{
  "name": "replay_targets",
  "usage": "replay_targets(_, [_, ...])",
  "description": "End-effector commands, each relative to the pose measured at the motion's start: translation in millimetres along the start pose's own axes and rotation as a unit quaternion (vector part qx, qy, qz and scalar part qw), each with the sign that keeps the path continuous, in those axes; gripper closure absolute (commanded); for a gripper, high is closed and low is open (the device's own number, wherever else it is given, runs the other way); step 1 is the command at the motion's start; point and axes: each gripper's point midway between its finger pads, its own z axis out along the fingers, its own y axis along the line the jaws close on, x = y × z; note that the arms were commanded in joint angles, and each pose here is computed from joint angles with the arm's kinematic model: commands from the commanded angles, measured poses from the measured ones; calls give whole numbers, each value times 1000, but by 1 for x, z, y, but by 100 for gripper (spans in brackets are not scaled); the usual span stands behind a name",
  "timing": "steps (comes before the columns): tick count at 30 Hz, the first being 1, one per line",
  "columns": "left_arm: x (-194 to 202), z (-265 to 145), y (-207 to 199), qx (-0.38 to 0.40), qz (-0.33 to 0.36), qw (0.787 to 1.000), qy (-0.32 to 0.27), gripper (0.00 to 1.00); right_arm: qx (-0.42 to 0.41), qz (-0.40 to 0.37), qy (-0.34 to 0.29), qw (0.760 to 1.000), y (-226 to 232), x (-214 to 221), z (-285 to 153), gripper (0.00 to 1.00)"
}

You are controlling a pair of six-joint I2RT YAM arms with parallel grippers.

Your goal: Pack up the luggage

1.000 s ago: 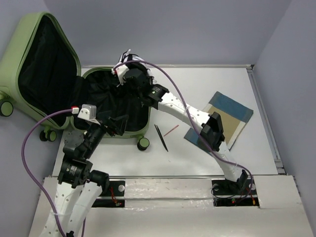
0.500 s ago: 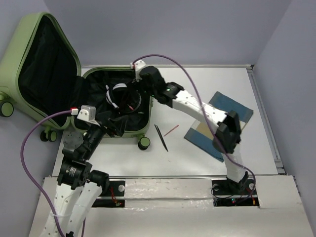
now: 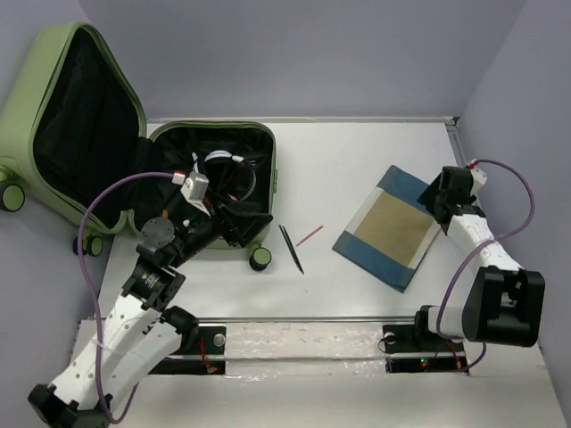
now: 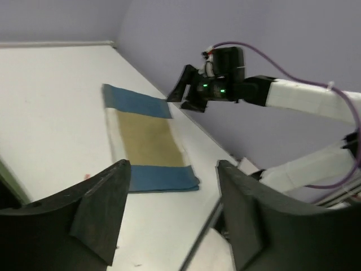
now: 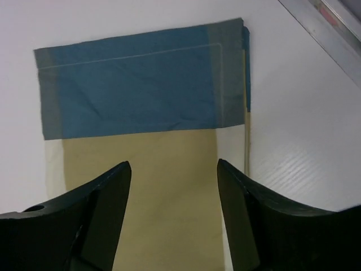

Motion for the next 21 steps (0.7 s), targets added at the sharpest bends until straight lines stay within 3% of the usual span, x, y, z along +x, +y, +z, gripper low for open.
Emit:
replay_targets(1, [-9, 39, -26, 39, -31, 998, -36, 37, 12, 91, -43, 995, -24, -27, 17, 21])
replay_targets(5, [59, 99, -22, -8, -28, 998, 52, 29, 26, 135, 6, 991, -52, -19, 51, 18])
replay_targets(10, [148, 158, 41, -132, 39, 975, 174, 14, 35, 153, 47, 986, -63, 1, 75, 18])
replay_targets(11, [151, 168, 47, -142, 50, 973, 176, 14, 38, 151, 53, 986, -64, 5, 79, 18])
replay_targets(13, [194, 175, 76, -180, 73, 953, 235, 13, 26, 157, 64, 985, -57, 6, 85, 21])
replay_targets(21, [262, 206, 108, -202, 116, 917, 324, 15, -6, 189, 120, 975, -47, 21, 110, 40])
